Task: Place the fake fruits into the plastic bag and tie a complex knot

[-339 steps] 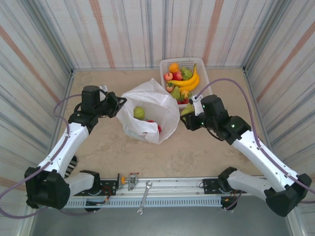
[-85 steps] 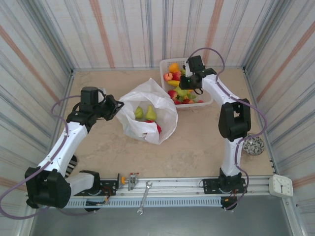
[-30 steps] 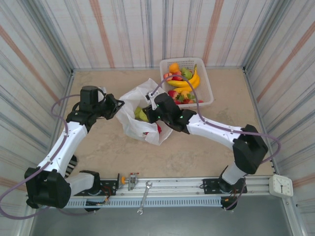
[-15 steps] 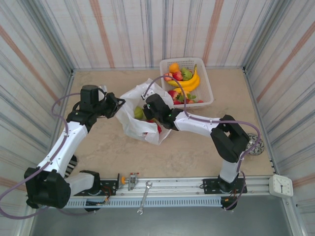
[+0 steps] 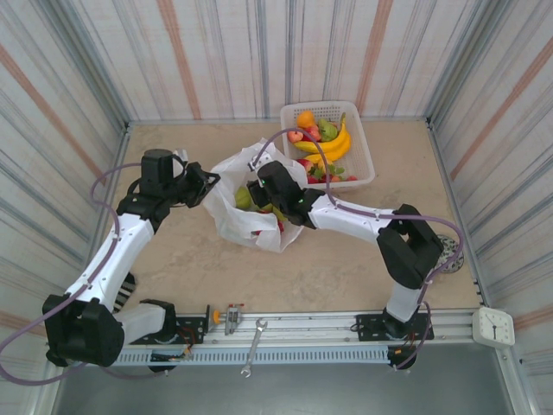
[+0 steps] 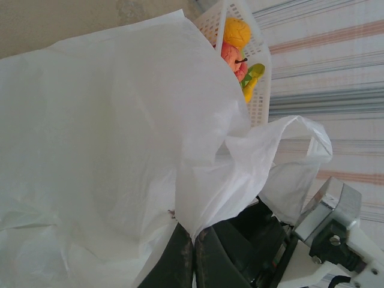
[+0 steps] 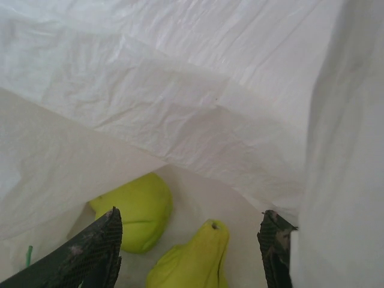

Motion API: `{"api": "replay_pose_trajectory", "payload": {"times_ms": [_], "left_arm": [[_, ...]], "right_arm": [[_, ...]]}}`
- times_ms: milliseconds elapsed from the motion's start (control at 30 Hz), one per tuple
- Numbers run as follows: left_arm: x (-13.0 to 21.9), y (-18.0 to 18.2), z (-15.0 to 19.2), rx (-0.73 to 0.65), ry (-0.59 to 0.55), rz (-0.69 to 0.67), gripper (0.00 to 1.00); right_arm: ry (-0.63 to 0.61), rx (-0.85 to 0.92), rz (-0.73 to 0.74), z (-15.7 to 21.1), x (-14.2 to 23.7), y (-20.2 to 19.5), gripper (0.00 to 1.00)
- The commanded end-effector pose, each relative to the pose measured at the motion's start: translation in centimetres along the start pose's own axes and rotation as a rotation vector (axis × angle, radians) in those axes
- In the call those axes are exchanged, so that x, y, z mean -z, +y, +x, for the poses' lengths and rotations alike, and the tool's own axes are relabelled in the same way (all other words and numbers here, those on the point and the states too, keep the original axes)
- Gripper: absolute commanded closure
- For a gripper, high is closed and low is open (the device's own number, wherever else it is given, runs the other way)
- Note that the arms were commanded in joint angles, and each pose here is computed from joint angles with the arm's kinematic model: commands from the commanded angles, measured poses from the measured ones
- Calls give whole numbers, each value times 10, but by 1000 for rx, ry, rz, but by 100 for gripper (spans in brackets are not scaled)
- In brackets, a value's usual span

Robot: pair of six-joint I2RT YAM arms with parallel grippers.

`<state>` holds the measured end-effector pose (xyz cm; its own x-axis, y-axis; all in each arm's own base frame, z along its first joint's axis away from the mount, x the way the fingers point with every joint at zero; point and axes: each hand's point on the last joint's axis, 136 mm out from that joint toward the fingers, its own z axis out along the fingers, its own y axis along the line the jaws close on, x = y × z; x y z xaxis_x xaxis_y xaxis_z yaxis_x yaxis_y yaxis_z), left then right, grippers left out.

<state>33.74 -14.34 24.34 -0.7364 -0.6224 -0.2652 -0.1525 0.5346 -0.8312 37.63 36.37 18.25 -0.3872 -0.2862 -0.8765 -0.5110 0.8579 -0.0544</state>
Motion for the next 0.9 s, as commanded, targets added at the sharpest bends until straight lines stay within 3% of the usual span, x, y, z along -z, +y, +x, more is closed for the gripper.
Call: {"api": "replay_pose_trajectory", "payload": {"times_ms": [0, 467, 867], "left_arm": [[4, -12, -2, -15, -6, 25, 100], [3, -13, -4, -20, -7, 22, 100], [2, -10, -3, -15, -3, 17, 100]], "right_arm": [[-23, 0, -3, -11, 14, -2, 38], [-15, -16, -61, -8, 42, 10, 38], [80, -11, -39, 36, 68, -1, 37]]}}
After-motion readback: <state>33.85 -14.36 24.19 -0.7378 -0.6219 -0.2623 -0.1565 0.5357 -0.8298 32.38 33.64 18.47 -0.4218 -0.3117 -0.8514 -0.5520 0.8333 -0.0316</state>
